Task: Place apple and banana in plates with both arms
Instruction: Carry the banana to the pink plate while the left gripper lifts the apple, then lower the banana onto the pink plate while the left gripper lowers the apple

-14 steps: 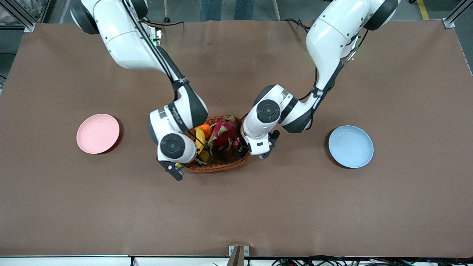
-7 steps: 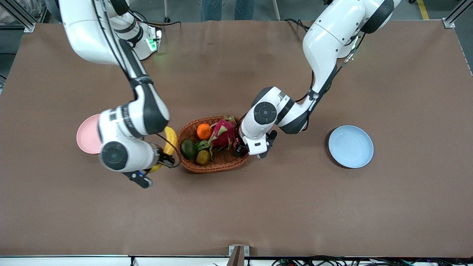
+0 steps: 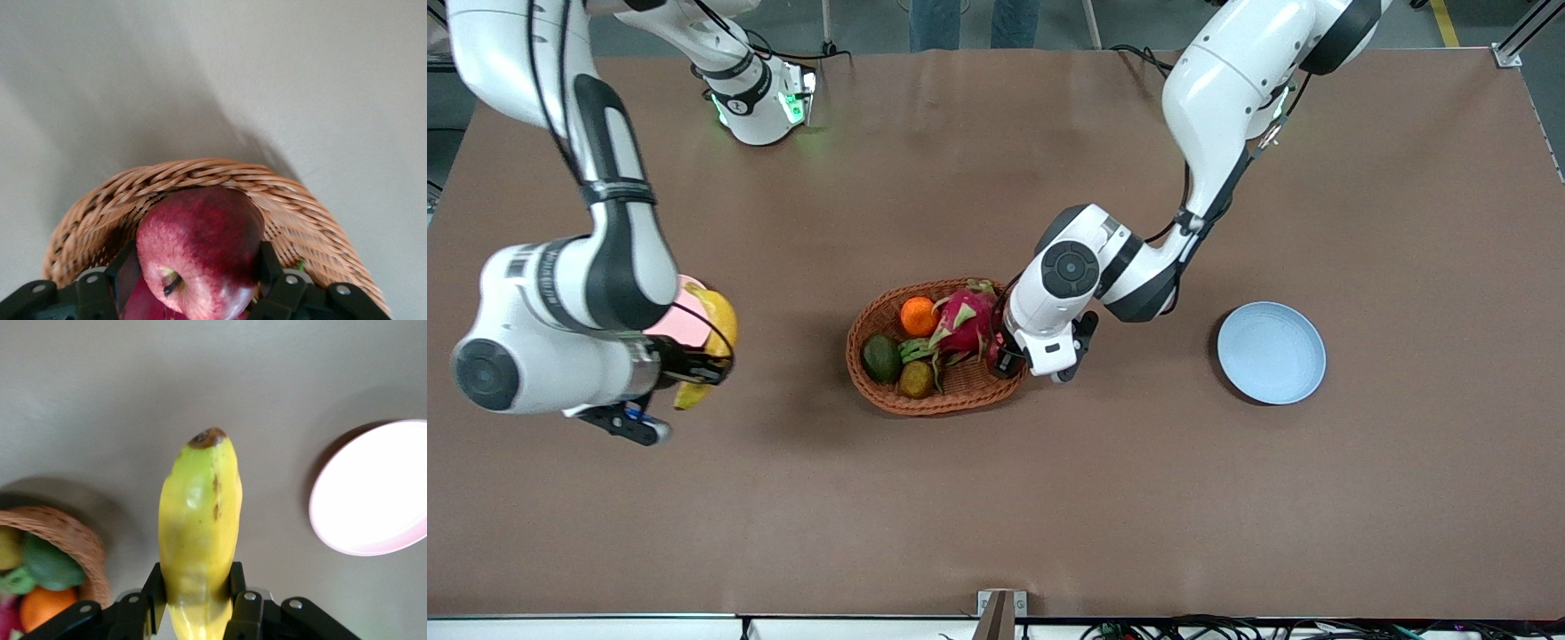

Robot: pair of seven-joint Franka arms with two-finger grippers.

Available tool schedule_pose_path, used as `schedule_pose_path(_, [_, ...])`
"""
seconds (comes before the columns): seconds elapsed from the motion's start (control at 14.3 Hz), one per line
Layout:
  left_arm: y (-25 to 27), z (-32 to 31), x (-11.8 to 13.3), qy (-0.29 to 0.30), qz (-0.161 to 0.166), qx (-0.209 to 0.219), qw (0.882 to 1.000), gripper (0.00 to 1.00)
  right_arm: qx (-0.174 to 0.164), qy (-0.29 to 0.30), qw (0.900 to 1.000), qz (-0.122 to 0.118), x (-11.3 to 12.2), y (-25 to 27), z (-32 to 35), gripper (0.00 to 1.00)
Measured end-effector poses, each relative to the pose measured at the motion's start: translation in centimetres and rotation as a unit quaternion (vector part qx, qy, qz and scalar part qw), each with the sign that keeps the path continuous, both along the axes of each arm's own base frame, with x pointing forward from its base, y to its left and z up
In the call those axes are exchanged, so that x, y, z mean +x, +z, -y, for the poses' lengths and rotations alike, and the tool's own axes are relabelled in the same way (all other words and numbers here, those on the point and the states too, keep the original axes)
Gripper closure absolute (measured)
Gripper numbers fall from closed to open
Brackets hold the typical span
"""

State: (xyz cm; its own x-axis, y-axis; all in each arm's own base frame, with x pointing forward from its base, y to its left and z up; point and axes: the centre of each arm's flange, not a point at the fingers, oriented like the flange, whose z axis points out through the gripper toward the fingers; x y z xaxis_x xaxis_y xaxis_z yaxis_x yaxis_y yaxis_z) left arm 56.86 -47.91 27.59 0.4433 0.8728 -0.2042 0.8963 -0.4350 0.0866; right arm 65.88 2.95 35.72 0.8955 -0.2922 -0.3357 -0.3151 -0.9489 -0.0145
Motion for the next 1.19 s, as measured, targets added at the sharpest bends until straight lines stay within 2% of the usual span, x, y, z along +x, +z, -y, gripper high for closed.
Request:
schedule_pose_path(0.14, [3.7, -2.1, 1.2, 0.010, 0.001, 0.007, 1.000, 0.24, 0.028, 0.025, 0.999, 0.002, -2.3, -1.9, 6.2, 0.58])
schedule_pose_path(0.28, [7.2, -5.9, 3.0, 0.020, -0.002, 0.020, 1.000, 0.24, 0.071, 0.040, 0.997, 0.002, -5.2, -4.6, 11.6, 0.58])
schedule_pose_path(0.49, [10.2, -13.5, 5.1, -0.025, 0.001, 0.038, 0.999, 0.24, 0.131, 0.051, 0.990, 0.023, -9.3, -9.1, 18.4, 0.58])
schedule_pose_path(0.7, [10.3, -22.3, 5.6, -0.092, -0.002, 0.055, 0.994, 0.24, 0.177, 0.046, 0.982, 0.051, -12.4, -13.2, 20.6, 0.58])
schedule_pose_path(0.91, [8.2, -30.5, 4.3, -0.158, -0.021, 0.066, 0.985, 0.24, 0.214, 0.045, 0.974, 0.062, -13.5, -16.7, 20.6, 0.58])
schedule_pose_path(1.19, [4.6, -39.5, 2.5, -0.215, -0.026, 0.062, 0.974, 0.24, 0.215, 0.044, 0.973, 0.069, -13.4, -18.3, 20.7, 0.60])
